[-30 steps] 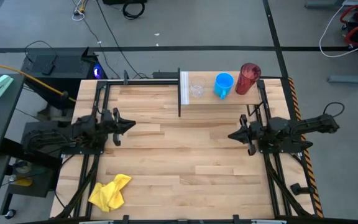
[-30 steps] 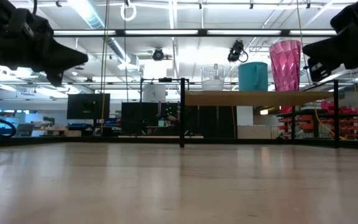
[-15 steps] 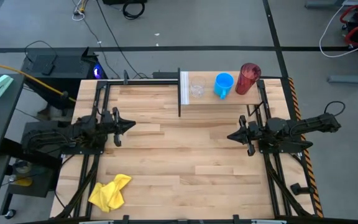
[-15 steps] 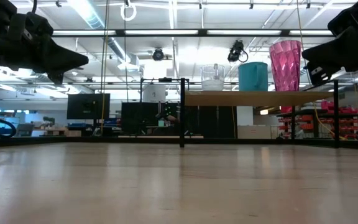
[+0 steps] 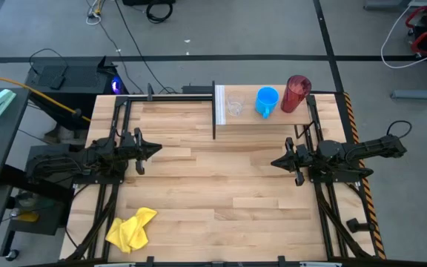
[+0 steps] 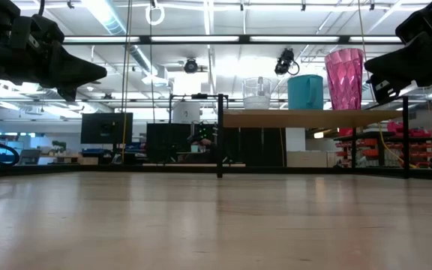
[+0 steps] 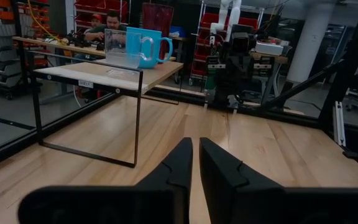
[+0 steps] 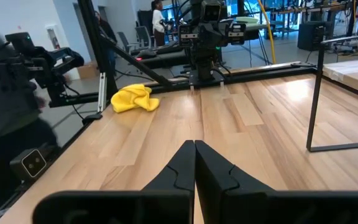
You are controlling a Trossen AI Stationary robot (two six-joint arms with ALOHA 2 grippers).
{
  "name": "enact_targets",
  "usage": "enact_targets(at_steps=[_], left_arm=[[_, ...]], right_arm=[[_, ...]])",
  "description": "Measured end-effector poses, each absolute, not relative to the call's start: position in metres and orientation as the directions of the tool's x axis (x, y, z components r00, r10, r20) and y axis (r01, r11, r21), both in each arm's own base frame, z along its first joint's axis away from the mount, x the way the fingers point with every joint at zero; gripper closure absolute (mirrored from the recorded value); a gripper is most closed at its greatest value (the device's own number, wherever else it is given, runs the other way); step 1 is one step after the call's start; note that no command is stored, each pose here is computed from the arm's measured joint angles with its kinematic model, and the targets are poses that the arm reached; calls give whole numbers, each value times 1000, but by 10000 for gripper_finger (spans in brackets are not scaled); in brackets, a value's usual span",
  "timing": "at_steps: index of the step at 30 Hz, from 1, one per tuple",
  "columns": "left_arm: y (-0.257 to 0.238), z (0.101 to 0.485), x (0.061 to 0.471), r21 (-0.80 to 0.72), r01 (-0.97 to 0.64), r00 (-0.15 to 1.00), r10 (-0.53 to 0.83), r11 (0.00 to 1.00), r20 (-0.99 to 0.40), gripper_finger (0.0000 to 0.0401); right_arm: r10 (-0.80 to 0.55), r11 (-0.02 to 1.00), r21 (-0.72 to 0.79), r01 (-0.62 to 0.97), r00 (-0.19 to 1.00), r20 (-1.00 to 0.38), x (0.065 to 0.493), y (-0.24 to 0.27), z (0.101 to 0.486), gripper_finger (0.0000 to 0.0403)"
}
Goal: Stack small to large cups/mugs on shelf
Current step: Return to Home Position
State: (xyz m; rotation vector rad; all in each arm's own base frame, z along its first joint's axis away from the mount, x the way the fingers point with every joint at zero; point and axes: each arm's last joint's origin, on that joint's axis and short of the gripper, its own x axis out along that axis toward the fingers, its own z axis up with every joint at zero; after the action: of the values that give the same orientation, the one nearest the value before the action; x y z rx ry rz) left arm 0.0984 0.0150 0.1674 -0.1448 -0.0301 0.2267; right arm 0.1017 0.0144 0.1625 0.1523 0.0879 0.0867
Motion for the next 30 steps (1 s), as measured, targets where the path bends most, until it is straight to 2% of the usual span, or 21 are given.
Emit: enact_targets(at_steps=[30], left_arm=[[15, 168, 98, -147, -221, 974, 226, 964, 16, 373]], right_arm=[[93, 985, 155, -79, 992, -80, 102, 14, 163, 392]])
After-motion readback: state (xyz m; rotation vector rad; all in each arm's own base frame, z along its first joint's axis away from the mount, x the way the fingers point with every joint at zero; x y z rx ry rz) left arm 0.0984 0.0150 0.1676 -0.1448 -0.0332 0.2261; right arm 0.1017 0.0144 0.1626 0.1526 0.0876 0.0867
